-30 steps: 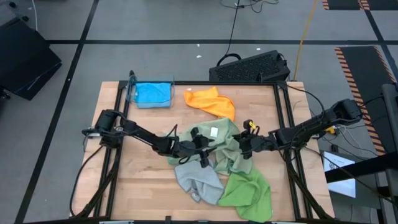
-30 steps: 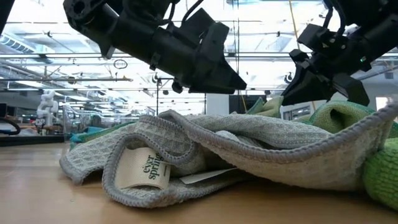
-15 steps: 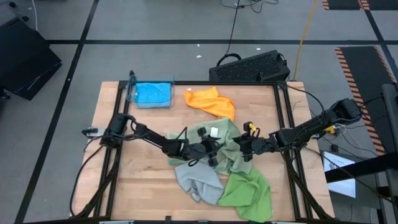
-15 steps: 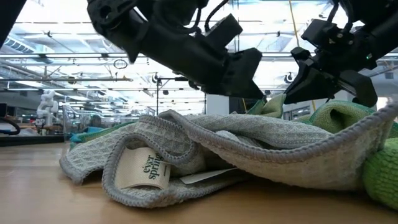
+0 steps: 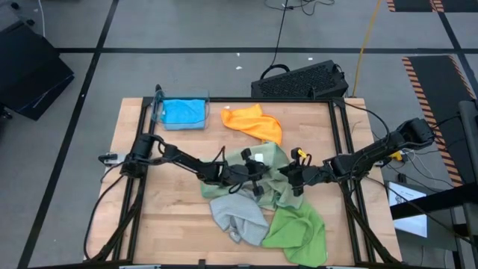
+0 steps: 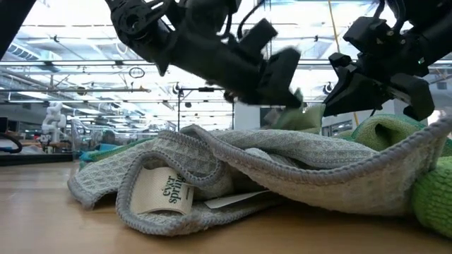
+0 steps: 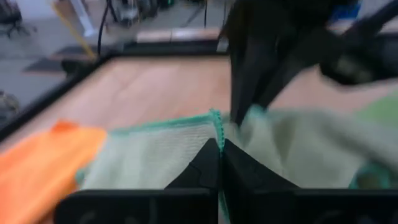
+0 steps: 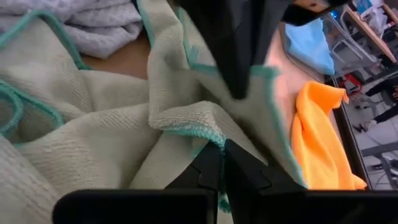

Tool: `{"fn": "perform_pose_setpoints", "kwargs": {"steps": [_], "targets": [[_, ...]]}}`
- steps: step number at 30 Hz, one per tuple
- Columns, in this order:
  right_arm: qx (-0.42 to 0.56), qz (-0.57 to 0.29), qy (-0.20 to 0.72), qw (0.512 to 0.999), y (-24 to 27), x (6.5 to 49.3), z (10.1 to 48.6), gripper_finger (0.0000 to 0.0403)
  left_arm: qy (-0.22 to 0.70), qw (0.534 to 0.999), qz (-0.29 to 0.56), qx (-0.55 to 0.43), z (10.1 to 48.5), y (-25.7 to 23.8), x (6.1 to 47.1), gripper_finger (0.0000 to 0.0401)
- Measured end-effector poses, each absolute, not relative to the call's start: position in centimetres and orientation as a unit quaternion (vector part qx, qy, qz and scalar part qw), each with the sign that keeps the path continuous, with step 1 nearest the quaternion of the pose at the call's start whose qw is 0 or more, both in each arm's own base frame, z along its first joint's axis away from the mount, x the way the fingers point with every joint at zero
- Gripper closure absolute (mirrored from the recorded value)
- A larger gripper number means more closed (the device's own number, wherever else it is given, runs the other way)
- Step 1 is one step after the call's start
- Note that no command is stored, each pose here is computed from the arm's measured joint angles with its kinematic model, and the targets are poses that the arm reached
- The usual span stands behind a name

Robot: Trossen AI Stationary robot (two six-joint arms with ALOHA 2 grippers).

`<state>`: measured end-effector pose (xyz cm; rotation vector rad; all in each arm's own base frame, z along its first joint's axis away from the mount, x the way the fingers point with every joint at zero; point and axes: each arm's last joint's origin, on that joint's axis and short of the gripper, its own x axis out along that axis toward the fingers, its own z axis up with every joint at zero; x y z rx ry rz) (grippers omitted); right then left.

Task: Fold microfiber towels
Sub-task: Fold the left light green microfiber cloth

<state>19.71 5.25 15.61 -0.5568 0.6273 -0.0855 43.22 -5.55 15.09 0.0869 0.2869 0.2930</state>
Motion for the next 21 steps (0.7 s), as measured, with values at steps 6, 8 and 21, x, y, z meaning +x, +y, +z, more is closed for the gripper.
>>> {"fn": "perform_pose_setpoints", "kwargs": {"steps": [6, 8, 21], "targets": [[-0.265, -0.048, 0.293, 0.917, 5.3, 19.9, 15.8, 0.0393, 0.145, 0.98, 0.137, 0.021, 16.4, -4.8, 44.4, 0.0395], [-0.271, -0.058, 0.288, 0.917, 5.2, 19.9, 15.9, 0.0392, 0.169, 0.976, 0.14, -0.002, 16.0, -4.2, 44.3, 0.0396], [-0.39, -0.096, 0.27, 0.875, 6.1, 19.7, 16.5, 0.03, 0.148, 0.979, 0.13, -0.056, 16.3, -3.5, 44.6, 0.0393]]}}
